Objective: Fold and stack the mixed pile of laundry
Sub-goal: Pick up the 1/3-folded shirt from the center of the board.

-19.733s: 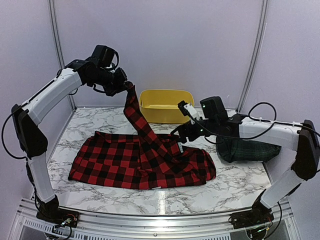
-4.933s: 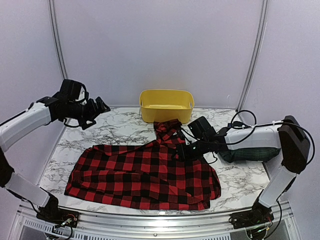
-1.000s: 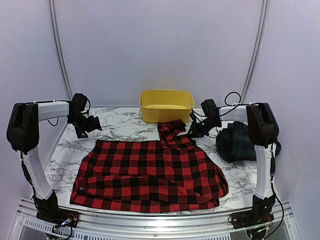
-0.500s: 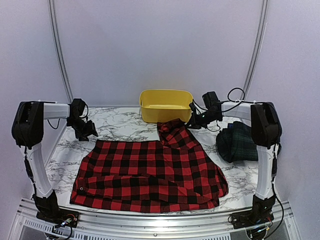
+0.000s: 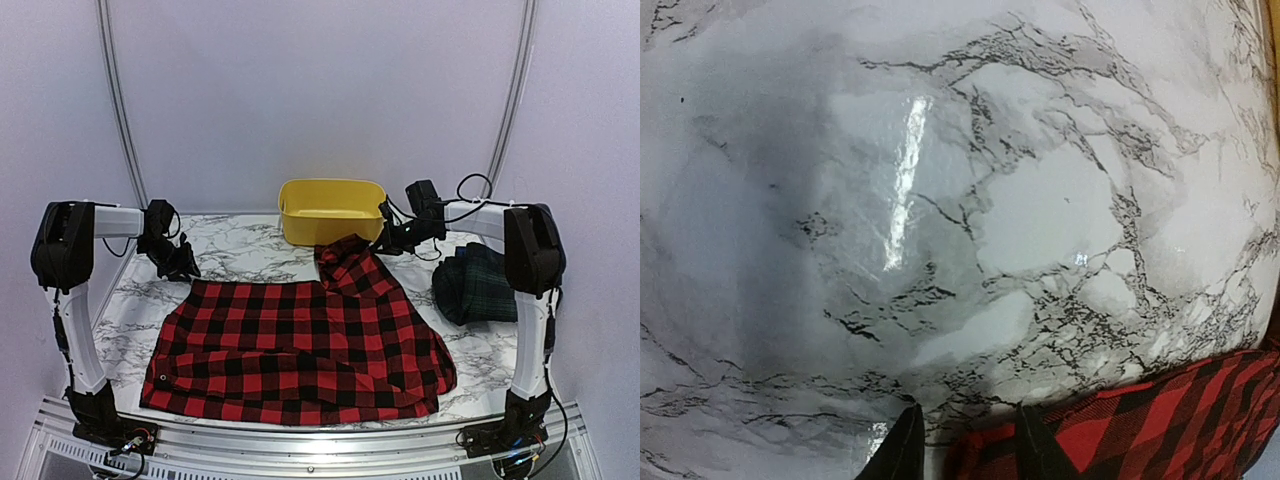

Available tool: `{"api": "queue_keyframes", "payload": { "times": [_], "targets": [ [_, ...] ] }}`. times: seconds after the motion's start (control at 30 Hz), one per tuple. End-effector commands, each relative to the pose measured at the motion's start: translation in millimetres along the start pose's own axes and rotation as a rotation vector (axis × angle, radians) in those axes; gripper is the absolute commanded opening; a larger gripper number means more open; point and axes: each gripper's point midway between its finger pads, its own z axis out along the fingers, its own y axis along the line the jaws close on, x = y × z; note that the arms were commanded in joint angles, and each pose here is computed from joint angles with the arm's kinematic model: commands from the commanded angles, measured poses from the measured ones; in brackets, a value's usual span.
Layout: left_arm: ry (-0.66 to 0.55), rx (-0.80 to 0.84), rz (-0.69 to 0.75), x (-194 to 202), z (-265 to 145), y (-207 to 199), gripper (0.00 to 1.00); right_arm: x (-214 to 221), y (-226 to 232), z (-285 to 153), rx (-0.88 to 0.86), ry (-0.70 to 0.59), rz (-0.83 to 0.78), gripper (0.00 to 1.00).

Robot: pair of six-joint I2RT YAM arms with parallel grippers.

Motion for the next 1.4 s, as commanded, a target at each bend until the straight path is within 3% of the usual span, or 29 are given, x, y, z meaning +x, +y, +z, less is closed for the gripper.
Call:
{"api": "queue_keyframes", "payload": {
  "times": [0.0,0.3,0.47,0.67,0.77,0.9,1.17,1.37],
  "targets": [
    [0.058,0.039,0.009,13.4,7.5,-3.8,0.28,-12.1,13.3,-11.1,-0.006,-0.036,-0.015,0.0],
    [0.071,0.07,-0.012,14.4,8.2,-9.3,0.13,-20.6,7.6,-10.5,0.009,-0.046,-0.007,0.0],
    [0.084,0.042,-0.031,18.6,11.6,-2.1,0.25,-23.4,6.6,-9.2,0.01,-0.046,-0.006,0.0],
    [0.114,0.046,-0.035,25.2,17.5,-0.6,0.25,-19.3,3.4,-6.8,0.014,-0.035,-0.003,0.0],
    [0.113,0.066,-0.032,22.8,15.9,-4.9,0.18,-21.2,-0.1,-5.9,0.021,-0.036,-0.002,0.0],
    [0.074,0.073,-0.028,7.7,8.9,-11.6,0.0,-27.5,-1.9,-4.7,0.025,-0.037,-0.009,0.0],
    [-0.045,0.115,0.028,-28.4,-26.0,-36.1,0.0,-47.1,15.4,-22.3,-0.012,-0.07,-0.035,0.0],
    [-0.078,0.09,0.07,-18.5,-46.1,-33.5,0.0,-30.2,27.1,-46.3,-0.015,-0.071,-0.035,0.0]
  ]
}}
